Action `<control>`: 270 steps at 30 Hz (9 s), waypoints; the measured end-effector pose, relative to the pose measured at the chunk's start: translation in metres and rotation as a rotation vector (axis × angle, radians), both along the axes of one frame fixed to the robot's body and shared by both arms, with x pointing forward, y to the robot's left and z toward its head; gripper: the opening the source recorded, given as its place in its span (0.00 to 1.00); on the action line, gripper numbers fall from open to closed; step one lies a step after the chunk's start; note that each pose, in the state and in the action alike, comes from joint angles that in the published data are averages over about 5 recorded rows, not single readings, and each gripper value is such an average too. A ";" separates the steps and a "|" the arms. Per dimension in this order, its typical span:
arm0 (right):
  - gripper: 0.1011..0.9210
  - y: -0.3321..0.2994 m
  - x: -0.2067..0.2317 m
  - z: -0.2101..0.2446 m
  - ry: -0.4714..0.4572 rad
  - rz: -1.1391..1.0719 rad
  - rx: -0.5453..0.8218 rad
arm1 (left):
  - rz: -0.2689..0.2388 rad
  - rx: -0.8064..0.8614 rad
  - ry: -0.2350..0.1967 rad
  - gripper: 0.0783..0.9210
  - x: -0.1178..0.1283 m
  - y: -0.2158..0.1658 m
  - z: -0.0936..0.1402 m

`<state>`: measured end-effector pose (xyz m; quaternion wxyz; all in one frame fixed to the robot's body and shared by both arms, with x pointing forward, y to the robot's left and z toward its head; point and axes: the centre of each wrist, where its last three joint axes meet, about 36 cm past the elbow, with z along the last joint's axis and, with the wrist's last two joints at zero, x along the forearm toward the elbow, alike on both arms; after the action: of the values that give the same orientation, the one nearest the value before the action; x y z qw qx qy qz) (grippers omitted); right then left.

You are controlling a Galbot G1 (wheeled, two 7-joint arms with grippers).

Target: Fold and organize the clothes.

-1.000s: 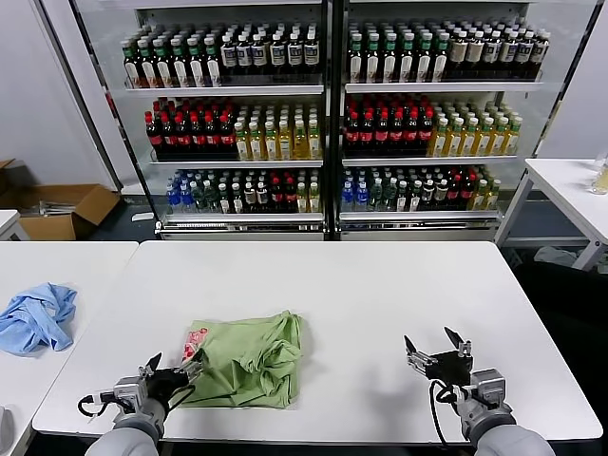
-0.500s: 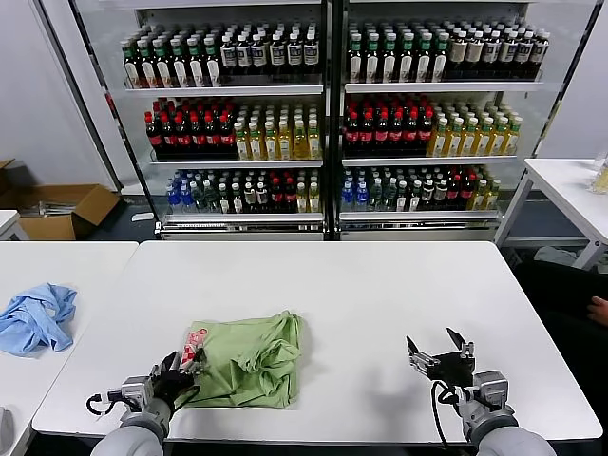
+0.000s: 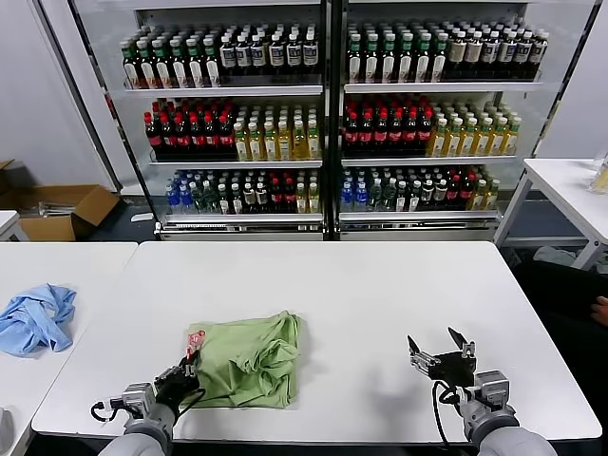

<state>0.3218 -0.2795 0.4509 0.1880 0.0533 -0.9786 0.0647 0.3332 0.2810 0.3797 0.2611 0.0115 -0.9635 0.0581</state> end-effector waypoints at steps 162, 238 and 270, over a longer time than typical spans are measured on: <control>0.57 0.234 0.118 -0.046 0.266 0.397 0.316 | 0.035 0.435 -0.529 0.88 -0.031 0.030 0.073; 0.88 -0.022 0.124 0.003 -0.221 0.096 -0.062 | -0.253 0.450 -0.755 0.88 0.069 0.023 0.033; 0.88 -0.028 0.157 -0.013 -0.349 0.059 -0.170 | -0.168 0.332 -0.662 0.88 0.085 0.025 0.025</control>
<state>0.4783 -0.3070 0.4381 0.0173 0.0537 -0.9854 0.1607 0.4179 0.3059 0.4052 -0.0656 -0.0449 -0.9896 -0.1198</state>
